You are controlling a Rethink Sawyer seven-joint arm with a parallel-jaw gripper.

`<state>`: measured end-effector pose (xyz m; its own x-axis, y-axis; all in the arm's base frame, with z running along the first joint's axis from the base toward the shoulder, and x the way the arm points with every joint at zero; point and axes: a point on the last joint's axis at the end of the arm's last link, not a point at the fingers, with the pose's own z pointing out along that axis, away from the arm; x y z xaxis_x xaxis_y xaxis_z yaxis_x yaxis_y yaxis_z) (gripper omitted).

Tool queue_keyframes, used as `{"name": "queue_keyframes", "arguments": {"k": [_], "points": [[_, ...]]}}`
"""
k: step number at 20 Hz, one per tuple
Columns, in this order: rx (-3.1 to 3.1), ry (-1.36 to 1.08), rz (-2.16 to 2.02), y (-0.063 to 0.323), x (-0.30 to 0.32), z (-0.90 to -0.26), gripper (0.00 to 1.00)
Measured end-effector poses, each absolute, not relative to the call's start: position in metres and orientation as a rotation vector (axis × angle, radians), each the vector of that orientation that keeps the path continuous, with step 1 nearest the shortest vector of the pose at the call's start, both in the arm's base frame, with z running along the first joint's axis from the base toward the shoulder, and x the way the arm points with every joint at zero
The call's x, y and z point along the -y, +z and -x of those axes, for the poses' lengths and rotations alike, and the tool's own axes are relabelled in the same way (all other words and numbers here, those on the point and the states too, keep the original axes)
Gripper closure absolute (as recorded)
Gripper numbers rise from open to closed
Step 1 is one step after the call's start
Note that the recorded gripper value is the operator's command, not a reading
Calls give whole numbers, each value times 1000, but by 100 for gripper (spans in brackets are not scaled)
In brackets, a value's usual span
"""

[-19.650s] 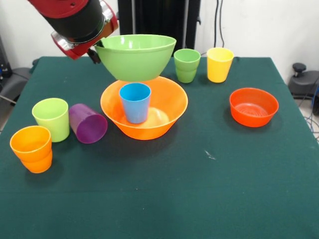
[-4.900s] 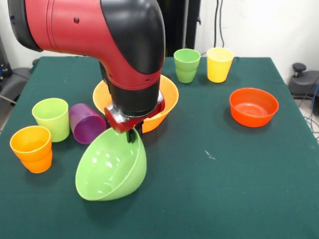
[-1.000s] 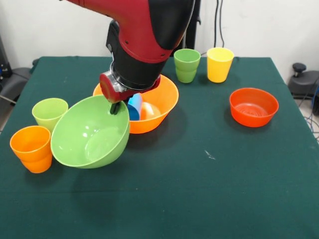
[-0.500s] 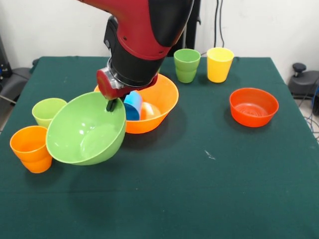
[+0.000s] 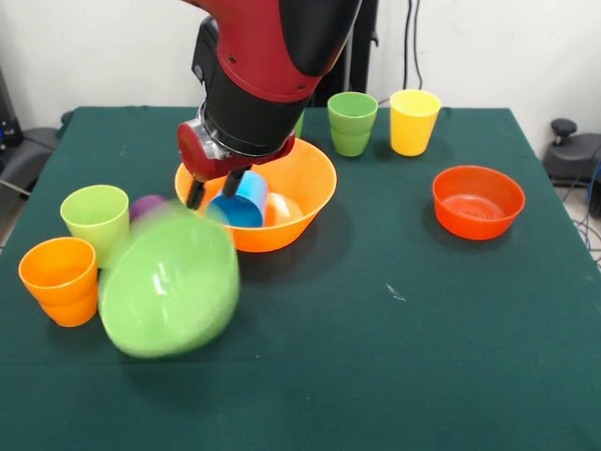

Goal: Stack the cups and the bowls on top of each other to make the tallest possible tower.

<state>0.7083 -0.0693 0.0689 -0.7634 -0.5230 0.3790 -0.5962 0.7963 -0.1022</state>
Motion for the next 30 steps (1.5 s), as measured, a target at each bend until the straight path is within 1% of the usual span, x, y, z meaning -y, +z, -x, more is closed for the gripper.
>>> {"name": "queue_keyframes", "arguments": {"k": [18, 25, 30], "points": [[2654, 301, -839, 66, 75, -708, 0], [2649, 235, -777, 49, 98, -705, 0], [2665, 167, -720, 49, 118, -702, 0]]}}
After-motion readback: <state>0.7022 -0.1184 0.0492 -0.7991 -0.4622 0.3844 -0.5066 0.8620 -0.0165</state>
